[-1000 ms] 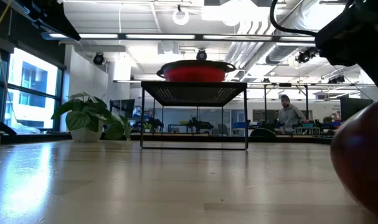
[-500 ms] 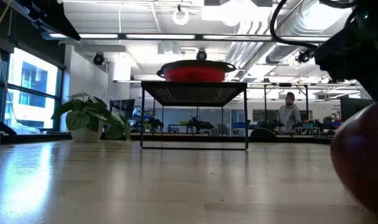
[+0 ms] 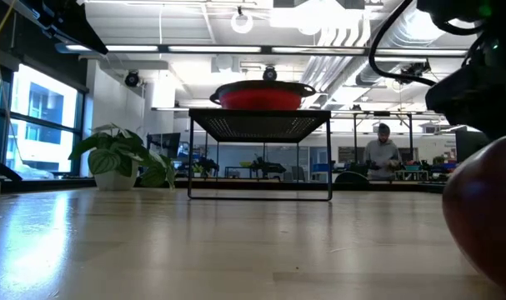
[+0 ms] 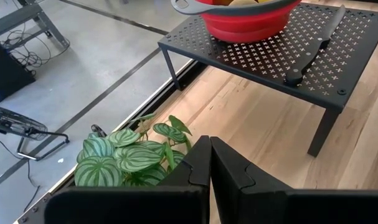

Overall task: Pick & Place Fruit
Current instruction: Put the pear into the red strainer bowl

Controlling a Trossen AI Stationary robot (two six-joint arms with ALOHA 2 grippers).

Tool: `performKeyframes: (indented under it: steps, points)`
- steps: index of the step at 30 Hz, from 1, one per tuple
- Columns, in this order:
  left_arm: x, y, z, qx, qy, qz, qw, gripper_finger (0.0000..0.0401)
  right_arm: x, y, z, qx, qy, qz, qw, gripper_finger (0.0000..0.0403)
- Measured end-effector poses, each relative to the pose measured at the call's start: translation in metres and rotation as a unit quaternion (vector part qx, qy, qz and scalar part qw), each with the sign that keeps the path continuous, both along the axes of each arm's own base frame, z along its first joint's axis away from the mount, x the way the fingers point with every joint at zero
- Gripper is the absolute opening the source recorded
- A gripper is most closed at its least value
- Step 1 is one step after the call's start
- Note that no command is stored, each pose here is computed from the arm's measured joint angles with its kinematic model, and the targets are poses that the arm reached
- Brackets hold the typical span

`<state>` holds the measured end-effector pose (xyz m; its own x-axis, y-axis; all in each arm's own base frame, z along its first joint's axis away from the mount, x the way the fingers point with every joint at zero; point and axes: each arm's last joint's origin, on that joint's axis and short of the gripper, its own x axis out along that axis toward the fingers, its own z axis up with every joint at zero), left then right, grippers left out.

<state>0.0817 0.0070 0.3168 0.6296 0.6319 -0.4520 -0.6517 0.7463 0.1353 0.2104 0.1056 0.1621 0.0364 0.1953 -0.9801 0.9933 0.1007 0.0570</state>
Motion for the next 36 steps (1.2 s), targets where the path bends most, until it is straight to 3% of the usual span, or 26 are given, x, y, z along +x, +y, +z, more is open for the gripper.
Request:
performKeyframes:
  steps: [16, 27, 36]
  points:
    - [0.000, 0.000, 0.000, 0.000, 0.002, 0.000, 1.000, 0.0000, -0.006, -0.002, -0.012, -0.002, 0.000, 0.002, 1.000, 0.0230]
    - [0.000, 0.000, 0.000, 0.000, 0.001, 0.000, 1.000, 0.0000, -0.007, 0.002, -0.014, 0.006, -0.011, 0.014, 1.000, 0.0196]
    - [0.000, 0.000, 0.000, 0.000, 0.001, 0.000, 1.000, 0.0000, -0.017, 0.013, -0.024, 0.019, -0.016, 0.003, 1.000, 0.0196]
